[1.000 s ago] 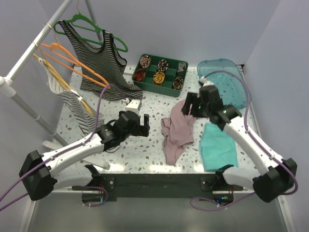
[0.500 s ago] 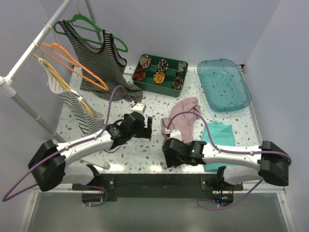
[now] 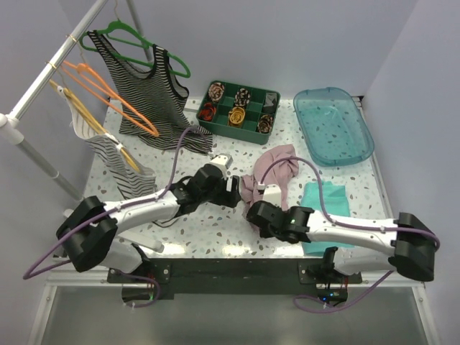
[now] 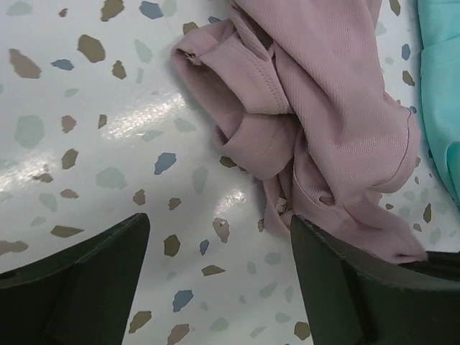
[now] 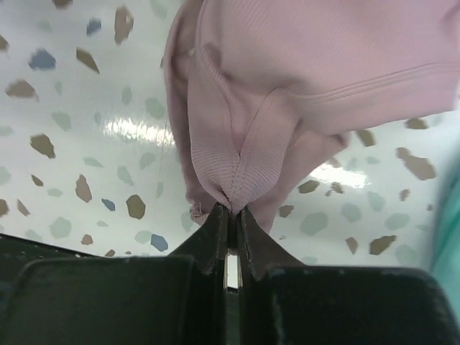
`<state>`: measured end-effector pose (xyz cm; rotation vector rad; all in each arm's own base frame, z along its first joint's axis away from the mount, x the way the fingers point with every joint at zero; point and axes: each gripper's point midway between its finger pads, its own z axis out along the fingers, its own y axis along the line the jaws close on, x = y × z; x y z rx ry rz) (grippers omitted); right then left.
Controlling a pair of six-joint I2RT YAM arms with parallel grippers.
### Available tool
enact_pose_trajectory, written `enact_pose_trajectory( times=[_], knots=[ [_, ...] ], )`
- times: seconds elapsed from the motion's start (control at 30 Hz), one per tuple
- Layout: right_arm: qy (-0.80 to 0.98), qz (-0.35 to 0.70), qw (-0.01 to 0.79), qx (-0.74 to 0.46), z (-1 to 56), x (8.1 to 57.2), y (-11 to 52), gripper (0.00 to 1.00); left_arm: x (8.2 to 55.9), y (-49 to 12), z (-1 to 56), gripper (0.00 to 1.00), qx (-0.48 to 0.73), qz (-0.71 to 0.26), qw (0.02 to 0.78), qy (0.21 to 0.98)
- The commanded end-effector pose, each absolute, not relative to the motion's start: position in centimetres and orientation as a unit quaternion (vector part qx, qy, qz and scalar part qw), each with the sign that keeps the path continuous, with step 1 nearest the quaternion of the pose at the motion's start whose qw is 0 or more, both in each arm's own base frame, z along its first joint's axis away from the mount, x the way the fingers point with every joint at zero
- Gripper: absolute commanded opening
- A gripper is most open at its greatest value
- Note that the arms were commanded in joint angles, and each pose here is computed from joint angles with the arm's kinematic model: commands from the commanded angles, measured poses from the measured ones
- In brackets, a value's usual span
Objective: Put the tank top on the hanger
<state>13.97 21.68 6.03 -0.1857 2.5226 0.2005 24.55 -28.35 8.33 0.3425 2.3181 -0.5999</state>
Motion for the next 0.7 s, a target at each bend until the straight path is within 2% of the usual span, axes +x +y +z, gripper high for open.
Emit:
enact_pose_trajectory(
  times=[0.0,0.23,0.47,0.5,0.57,0.6,0.67],
  knots=[
    [0.940,0.023,0.339,-0.022,7.7,15.9,16.9,0.00,26.0,-33.2,10.4,0.81,0.186,-0.295,0.390,0.852],
    [0.937,0.002,0.349,0.008,8.7,16.4,13.8,0.00,27.2,-36.4,9.7,0.72,0.195,-0.327,0.391,0.838],
    [0.935,0.004,0.354,0.017,9.2,16.7,13.3,0.00,27.9,-36.3,6.7,0.60,0.187,-0.300,0.379,0.855],
    [0.934,0.008,0.356,0.017,9.6,16.8,13.5,0.00,27.8,-36.5,6.5,0.52,0.190,-0.302,0.377,0.855],
    [0.933,0.006,0.360,0.018,9.9,17.0,13.5,0.00,27.5,-36.9,6.1,0.42,0.197,-0.313,0.368,0.853],
    [0.931,0.007,0.365,0.020,10.3,17.2,13.5,0.00,27.3,-37.0,6.0,0.30,0.200,-0.318,0.365,0.852],
    [0.924,0.008,0.382,0.022,11.3,17.9,13.6,0.00,27.0,-37.4,6.4,0.13,0.203,-0.331,0.364,0.847]
  ],
)
